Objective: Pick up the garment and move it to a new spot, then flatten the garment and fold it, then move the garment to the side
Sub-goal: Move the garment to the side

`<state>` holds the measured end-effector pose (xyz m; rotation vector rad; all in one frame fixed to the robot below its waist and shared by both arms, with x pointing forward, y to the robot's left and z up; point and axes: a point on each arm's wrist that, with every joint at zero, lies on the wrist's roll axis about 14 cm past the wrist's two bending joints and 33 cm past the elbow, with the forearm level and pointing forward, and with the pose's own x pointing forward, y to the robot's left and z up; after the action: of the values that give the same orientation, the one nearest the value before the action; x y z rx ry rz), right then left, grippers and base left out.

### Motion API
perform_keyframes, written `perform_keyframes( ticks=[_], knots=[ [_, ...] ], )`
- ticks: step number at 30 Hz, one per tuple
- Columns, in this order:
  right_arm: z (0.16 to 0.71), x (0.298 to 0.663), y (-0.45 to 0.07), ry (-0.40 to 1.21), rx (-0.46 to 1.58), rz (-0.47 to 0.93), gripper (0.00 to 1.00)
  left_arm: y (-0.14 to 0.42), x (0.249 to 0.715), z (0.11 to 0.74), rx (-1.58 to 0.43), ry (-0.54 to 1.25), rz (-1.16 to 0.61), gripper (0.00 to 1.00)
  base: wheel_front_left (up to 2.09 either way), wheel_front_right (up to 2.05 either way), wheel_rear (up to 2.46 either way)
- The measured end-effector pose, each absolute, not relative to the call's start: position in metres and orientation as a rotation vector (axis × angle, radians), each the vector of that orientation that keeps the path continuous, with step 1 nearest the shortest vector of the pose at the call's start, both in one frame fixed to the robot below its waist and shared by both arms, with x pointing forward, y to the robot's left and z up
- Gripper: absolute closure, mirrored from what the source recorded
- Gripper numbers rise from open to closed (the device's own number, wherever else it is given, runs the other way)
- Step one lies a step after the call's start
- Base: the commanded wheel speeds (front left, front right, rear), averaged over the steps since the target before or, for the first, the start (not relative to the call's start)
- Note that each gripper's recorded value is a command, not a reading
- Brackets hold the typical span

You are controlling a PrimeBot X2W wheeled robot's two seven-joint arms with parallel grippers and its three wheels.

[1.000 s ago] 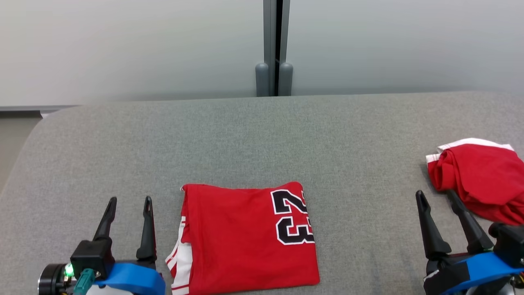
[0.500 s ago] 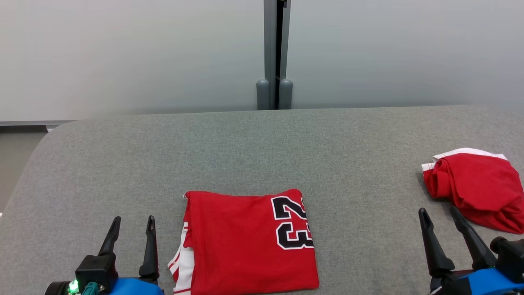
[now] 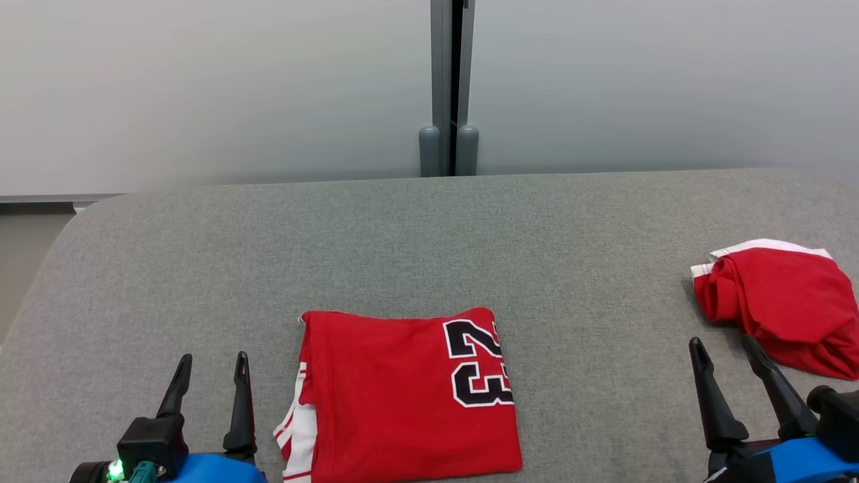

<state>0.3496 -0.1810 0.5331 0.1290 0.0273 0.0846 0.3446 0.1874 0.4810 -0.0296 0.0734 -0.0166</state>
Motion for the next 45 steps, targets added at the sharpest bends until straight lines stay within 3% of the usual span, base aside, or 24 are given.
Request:
perform_keyframes(
  ticks=[10,20,27,28,29,30,37,45],
  knots=[
    [0.504,0.363,-0.164,0.133,0.123,0.132,0.0,0.194,0.366,0.488,-0.031,0.039,0.007,0.0,0.0,0.0,0.0],
    [0.421,0.389,-0.074,0.376,0.195,0.393,0.0,0.208,0.388,0.483,-0.034,0.03,0.073,0.0,0.0,0.0,0.0],
    [0.371,0.388,-0.031,0.557,0.212,0.504,0.0,0.225,0.384,0.476,-0.031,0.047,0.126,0.0,0.0,0.0,0.0],
    [0.369,0.389,-0.027,0.567,0.218,0.516,0.13,0.226,0.384,0.476,-0.029,0.047,0.134,0.0,0.0,0.0,0.0],
    [0.366,0.389,-0.024,0.583,0.215,0.528,0.67,0.228,0.383,0.476,-0.027,0.046,0.139,0.0,0.0,0.0,0.0],
    [0.366,0.389,-0.022,0.585,0.216,0.537,1.0,0.23,0.383,0.477,-0.023,0.044,0.144,0.0,0.0,0.0,0.0],
    [0.38,0.393,-0.035,0.519,0.209,0.526,1.0,0.225,0.387,0.474,-0.02,0.046,0.127,0.0,0.0,0.0,0.0],
    [0.394,0.39,-0.114,0.468,0.158,0.345,1.0,0.179,0.413,0.467,-0.039,0.043,-0.017,0.0,0.0,0.0,0.0]
  ],
)
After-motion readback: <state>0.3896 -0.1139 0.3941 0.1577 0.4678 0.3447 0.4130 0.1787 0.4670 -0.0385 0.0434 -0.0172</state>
